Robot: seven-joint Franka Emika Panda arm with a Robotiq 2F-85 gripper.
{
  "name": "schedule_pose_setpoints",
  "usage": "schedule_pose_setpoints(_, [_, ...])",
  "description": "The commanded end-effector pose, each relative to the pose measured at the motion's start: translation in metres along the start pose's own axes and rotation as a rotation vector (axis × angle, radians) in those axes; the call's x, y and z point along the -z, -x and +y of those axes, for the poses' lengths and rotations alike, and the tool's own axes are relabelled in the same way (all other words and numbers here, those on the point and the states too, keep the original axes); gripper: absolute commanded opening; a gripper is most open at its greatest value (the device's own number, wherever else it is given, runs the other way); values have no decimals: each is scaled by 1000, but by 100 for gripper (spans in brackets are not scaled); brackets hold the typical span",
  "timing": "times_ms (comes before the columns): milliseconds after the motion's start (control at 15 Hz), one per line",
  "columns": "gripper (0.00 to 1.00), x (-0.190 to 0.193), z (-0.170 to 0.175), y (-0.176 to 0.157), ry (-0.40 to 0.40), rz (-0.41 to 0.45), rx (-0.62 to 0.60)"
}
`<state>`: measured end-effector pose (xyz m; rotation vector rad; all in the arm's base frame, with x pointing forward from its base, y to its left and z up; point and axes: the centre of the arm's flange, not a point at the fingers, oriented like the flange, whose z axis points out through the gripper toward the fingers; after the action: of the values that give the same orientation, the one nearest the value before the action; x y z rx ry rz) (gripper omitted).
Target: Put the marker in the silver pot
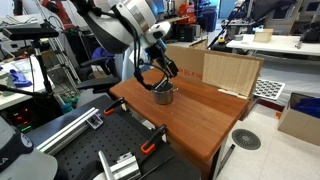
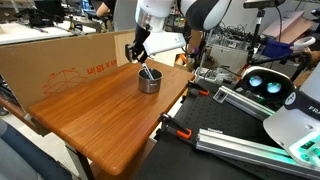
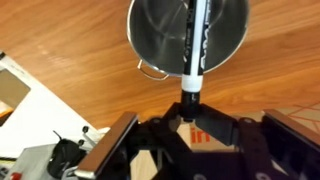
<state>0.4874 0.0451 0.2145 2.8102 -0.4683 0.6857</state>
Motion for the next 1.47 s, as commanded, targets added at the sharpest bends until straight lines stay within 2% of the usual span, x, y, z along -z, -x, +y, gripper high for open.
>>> schedule_pose_setpoints(0, [49, -6, 0, -1, 1, -18, -4])
schedule_pose_setpoints(133, [57, -6, 0, -1, 2, -19, -6])
schedule_pose_setpoints(533, [99, -1, -2, -2, -13, -12, -15])
schedule_pose_setpoints(1133, [100, 37, 1, -13, -91, 22, -54])
schedule_pose_setpoints(1400, [100, 74, 1, -15, -200, 19, -46])
